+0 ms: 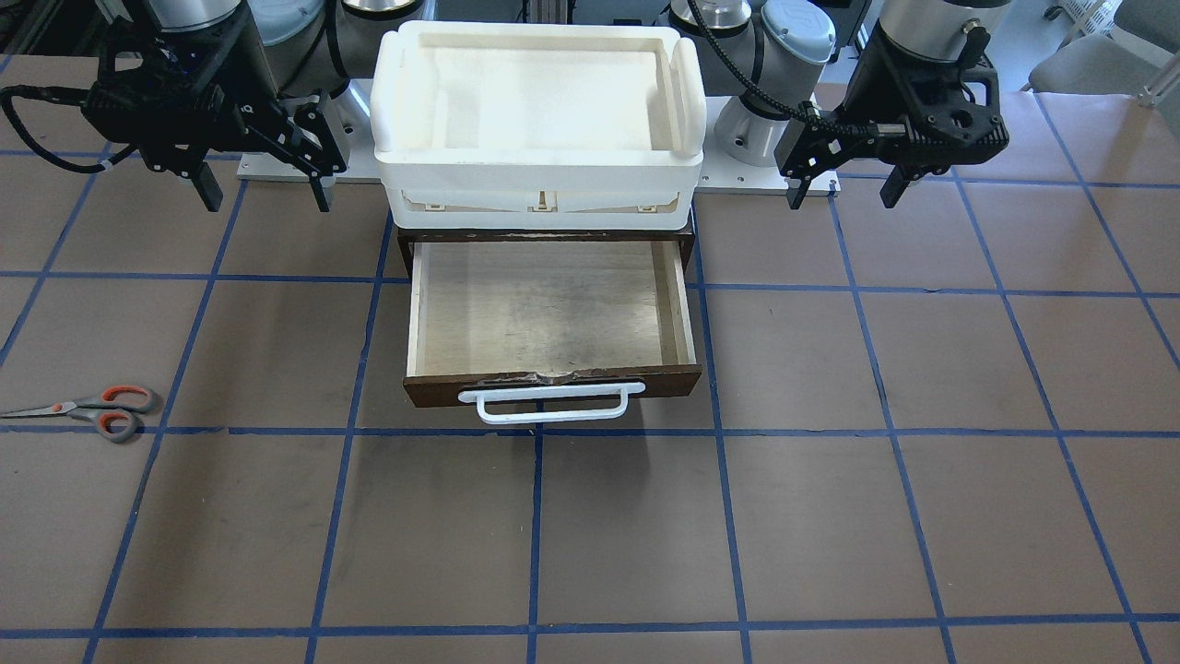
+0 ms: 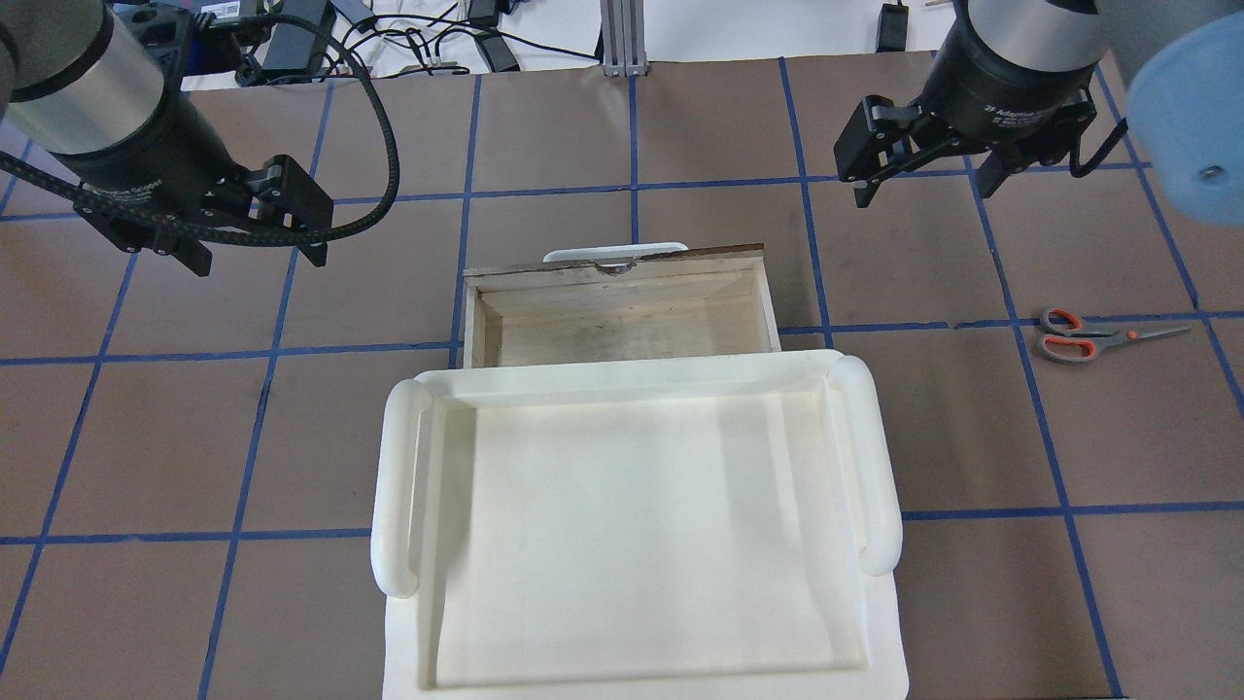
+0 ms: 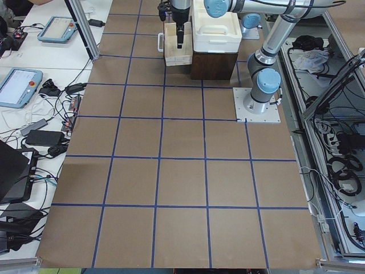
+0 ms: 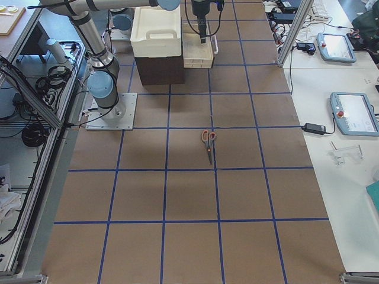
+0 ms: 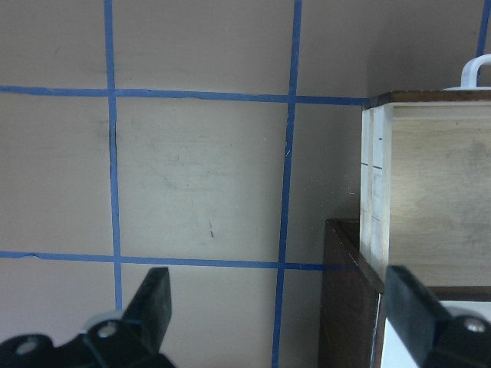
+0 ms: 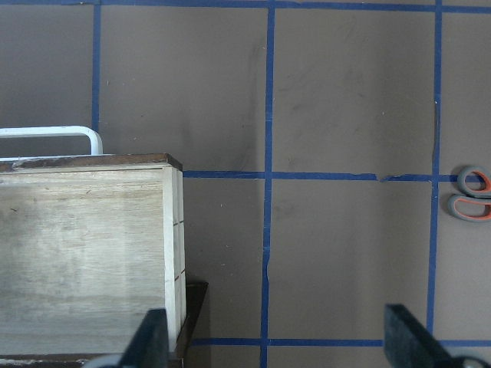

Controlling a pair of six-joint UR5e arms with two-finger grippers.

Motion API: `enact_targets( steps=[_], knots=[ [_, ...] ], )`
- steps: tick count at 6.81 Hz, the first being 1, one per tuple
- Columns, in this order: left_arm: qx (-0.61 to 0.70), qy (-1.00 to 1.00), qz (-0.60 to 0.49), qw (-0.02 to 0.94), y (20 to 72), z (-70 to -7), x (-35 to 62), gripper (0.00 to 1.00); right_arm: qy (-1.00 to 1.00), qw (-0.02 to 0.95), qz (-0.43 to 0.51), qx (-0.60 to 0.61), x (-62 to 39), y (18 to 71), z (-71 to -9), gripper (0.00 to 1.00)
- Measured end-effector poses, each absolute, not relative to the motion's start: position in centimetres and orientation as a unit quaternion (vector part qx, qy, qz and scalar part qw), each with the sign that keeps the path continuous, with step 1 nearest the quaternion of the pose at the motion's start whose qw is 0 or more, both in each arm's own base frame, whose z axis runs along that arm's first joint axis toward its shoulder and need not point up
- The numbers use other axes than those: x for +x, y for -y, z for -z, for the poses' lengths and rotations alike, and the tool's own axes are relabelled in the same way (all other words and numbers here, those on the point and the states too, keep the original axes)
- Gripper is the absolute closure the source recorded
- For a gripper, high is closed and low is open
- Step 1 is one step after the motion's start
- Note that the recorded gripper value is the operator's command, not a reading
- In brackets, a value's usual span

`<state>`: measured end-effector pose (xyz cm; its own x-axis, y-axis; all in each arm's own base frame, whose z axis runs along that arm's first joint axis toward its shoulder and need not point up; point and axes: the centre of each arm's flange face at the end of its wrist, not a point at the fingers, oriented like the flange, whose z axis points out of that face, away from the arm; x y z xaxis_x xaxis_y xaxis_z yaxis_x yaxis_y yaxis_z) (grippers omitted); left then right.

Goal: Put scissors in drawer and close it
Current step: 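Move the right gripper outward and down toward the grey-orange scissors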

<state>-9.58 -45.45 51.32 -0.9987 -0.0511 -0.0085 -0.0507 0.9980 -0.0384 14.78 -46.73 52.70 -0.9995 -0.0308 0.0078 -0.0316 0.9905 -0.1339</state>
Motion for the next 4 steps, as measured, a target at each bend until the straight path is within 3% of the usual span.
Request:
enact_targets(
  steps=[4],
  knots=[
    [-0.025, -0.999, 0.027, 0.010, 45.0, -51.9, -9.5, 0.00, 0.997, 0.002, -0.075, 0.007, 14.4, 49.4, -51.2, 0.00]
  ],
)
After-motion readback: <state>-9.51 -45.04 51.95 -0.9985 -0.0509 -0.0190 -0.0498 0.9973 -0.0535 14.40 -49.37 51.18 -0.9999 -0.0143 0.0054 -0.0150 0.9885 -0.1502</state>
